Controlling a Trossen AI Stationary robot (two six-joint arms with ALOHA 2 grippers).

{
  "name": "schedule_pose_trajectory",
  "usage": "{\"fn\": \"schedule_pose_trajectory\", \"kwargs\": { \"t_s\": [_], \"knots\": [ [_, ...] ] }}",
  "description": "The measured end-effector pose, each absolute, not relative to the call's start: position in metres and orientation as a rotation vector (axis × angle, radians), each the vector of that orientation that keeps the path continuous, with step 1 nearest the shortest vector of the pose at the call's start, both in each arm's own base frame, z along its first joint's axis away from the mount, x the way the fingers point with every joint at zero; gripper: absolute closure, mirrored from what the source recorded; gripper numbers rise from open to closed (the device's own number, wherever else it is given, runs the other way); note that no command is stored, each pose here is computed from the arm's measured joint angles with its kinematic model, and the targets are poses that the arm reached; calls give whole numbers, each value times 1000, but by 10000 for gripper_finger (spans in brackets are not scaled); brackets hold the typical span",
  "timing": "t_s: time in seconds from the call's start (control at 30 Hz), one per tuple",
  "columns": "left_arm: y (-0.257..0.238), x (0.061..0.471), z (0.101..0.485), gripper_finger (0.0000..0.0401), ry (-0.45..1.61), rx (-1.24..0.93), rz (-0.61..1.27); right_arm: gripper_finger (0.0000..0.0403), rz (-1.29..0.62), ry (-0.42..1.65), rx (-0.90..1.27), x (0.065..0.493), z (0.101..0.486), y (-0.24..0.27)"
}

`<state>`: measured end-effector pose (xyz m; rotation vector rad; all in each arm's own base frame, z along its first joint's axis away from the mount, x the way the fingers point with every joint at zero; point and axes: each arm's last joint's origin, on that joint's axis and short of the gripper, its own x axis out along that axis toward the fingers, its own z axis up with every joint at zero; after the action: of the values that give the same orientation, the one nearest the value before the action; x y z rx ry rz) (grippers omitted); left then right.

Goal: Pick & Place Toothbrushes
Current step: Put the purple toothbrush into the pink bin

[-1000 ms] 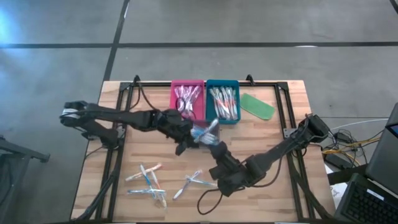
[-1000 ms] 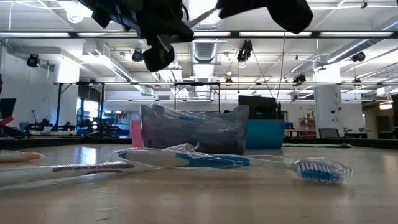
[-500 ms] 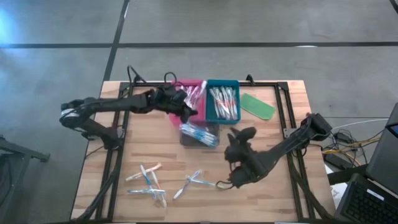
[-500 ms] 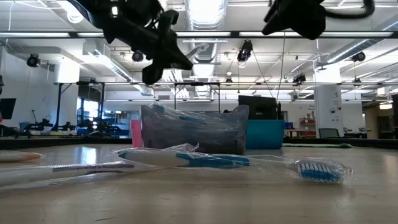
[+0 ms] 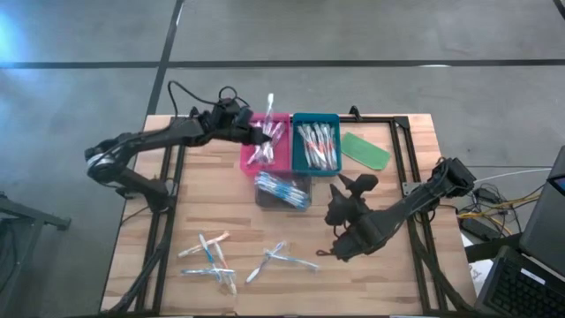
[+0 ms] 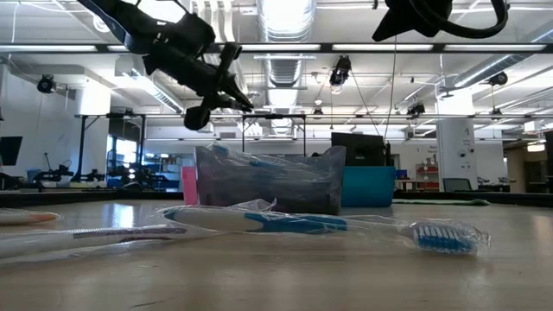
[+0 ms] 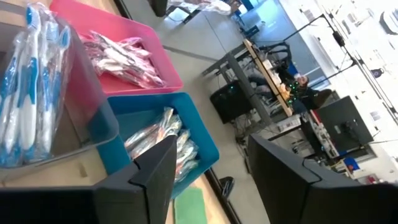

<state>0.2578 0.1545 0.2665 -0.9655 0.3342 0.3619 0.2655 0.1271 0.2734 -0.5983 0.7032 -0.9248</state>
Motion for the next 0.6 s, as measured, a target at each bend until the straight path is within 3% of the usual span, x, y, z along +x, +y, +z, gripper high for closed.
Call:
{"fn": "schedule_pose_trajectory", "kwargs": {
  "t_s": [0.33, 0.6],
  "knots": [
    [192, 255, 230, 381, 397, -1157, 403, 233, -955, 698, -566, 268, 274, 120],
    [201, 262, 196, 367, 497, -1258, 407, 220, -957, 740, -537, 269, 273, 118]
  ]
}}
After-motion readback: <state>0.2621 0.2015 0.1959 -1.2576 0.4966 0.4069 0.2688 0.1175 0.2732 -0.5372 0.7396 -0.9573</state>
